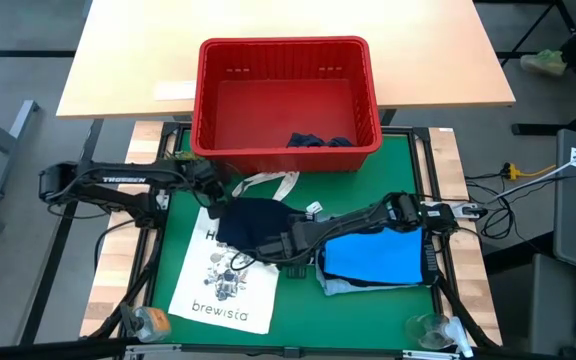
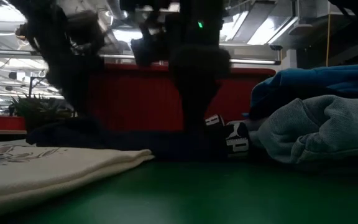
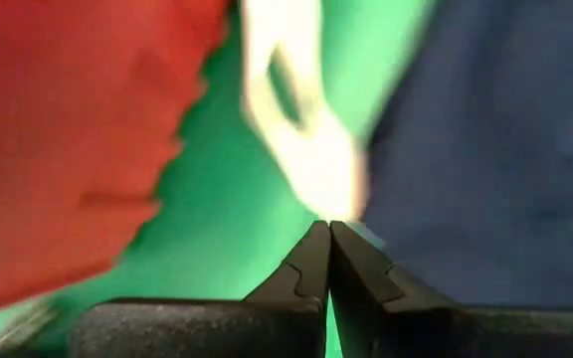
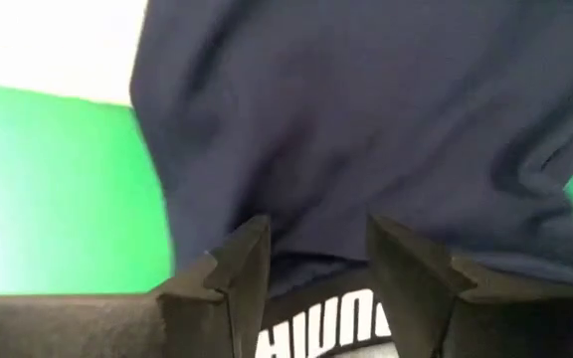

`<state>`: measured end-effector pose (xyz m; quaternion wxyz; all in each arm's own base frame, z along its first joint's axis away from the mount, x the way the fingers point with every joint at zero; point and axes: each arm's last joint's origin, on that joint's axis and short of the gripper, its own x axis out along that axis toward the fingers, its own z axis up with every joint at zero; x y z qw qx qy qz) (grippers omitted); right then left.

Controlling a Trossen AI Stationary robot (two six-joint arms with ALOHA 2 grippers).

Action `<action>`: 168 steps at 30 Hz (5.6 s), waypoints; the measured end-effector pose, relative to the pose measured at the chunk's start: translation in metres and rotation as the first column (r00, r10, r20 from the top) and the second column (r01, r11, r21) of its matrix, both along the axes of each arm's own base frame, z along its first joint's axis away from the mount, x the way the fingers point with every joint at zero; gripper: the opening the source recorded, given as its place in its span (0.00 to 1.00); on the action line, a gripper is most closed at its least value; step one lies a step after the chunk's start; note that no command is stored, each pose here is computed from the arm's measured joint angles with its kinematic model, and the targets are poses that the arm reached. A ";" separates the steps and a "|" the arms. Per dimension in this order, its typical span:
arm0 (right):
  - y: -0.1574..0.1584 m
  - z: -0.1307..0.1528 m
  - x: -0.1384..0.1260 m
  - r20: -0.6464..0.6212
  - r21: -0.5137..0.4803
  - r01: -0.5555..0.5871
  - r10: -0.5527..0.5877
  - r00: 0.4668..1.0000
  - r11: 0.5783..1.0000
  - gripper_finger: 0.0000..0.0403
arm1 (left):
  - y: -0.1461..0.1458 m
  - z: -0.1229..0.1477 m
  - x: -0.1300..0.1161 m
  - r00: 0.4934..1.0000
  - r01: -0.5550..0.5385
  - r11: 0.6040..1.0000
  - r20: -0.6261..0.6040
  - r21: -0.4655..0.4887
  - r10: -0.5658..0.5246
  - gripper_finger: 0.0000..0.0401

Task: Fold Laundry from Bin
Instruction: Fold the dark blue boxer, then stack the dark blue boxer on top of the blue short

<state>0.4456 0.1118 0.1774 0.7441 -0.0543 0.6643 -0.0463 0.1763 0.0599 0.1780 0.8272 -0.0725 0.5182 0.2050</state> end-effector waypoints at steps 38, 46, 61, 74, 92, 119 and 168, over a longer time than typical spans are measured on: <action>0.028 -0.034 -0.027 -0.099 -0.021 -0.007 0.005 0.995 1.000 0.42 | -0.086 -0.057 -0.020 0.971 0.237 0.935 0.030 -0.265 -0.237 0.00; 0.033 -0.028 -0.021 -0.086 0.064 -0.011 0.016 0.996 0.998 0.42 | -0.087 -0.057 -0.021 0.970 0.237 0.921 0.018 -0.309 -0.244 0.00; 0.034 0.021 -0.013 -0.066 0.027 -0.169 0.171 0.983 0.985 0.42 | -0.088 -0.040 -0.024 0.962 0.180 0.915 -0.128 -0.362 -0.240 0.00; 0.032 0.046 -0.021 -0.142 0.018 -0.242 0.242 0.960 0.970 0.42 | -0.090 -0.033 -0.018 0.961 0.202 0.891 -0.092 -0.407 -0.260 0.00; 0.041 0.035 -0.006 0.014 0.153 -0.331 0.333 0.943 0.931 0.42 | -0.089 -0.033 -0.018 0.962 0.207 0.902 -0.088 -0.378 -0.257 0.03; 0.035 -0.027 -0.019 -0.079 0.151 -0.232 0.246 0.966 0.961 0.42 | -0.093 -0.031 -0.016 0.960 0.217 0.853 -0.055 -0.475 -0.276 0.54; 0.038 0.001 -0.014 -0.066 0.150 -0.164 0.176 0.982 0.975 0.42 | -0.093 -0.031 -0.015 0.964 0.212 0.854 -0.043 -0.476 -0.263 0.50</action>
